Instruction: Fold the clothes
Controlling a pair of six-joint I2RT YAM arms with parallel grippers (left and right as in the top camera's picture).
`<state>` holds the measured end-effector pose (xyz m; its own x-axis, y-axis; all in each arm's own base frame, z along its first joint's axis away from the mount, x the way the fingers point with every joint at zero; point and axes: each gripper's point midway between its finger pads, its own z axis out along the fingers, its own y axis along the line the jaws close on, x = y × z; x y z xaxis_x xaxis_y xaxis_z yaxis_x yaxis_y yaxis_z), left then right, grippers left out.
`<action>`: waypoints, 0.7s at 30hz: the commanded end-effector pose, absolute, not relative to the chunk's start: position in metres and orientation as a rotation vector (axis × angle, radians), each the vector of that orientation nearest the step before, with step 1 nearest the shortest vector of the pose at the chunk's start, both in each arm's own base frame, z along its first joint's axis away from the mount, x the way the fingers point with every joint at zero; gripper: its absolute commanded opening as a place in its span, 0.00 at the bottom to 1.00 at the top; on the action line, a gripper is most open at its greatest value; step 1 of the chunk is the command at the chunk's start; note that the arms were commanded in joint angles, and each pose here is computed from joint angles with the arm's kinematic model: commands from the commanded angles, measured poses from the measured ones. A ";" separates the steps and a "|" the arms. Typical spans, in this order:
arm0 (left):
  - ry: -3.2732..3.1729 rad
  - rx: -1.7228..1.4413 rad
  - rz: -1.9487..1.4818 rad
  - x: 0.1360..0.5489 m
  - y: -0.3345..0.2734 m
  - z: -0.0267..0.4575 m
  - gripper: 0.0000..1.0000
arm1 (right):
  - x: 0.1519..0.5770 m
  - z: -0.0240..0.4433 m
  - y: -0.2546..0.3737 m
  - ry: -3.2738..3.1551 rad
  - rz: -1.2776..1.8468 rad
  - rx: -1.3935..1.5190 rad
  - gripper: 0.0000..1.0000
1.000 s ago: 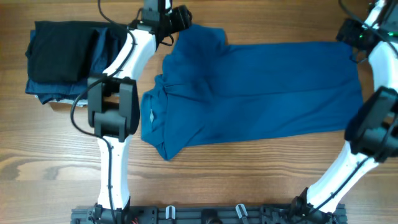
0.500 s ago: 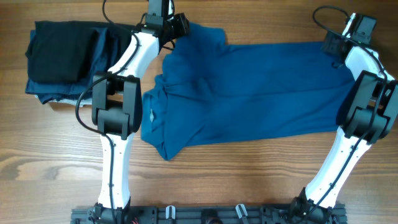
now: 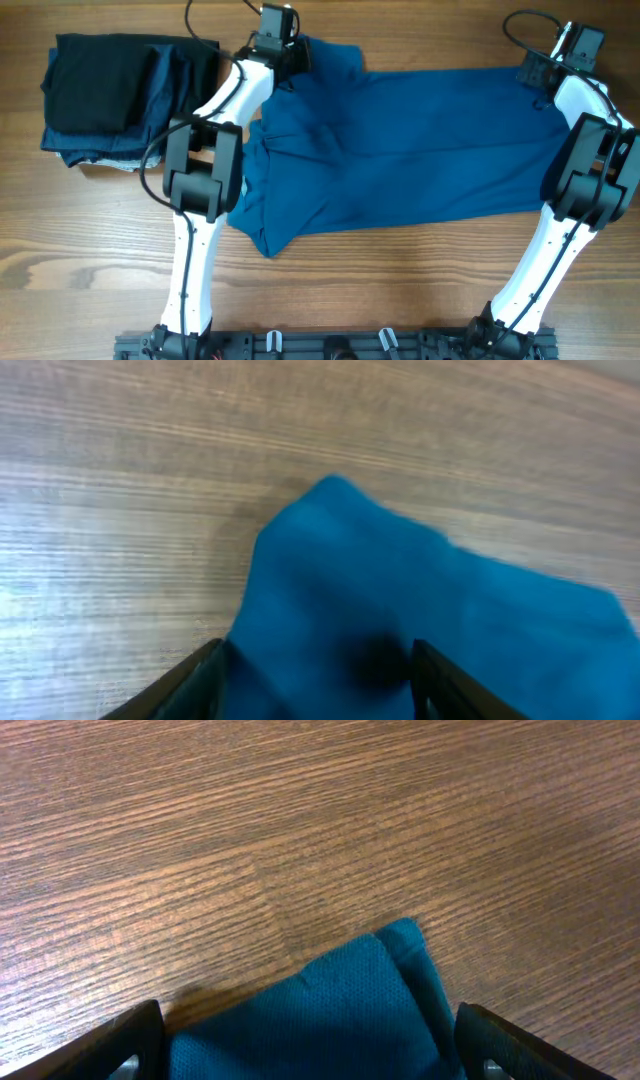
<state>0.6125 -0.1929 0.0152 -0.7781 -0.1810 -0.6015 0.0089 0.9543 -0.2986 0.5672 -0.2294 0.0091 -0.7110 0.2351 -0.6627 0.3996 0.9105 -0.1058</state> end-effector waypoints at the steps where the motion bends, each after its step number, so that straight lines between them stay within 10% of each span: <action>1: 2.502 -0.130 -0.199 0.604 -0.177 -0.036 0.58 | 0.561 -0.014 -0.230 2.440 -0.323 0.463 0.94; 21: 2.523 -0.035 -0.119 0.599 -0.174 -0.045 0.08 | 0.558 -0.017 -0.230 2.444 -0.320 0.475 0.66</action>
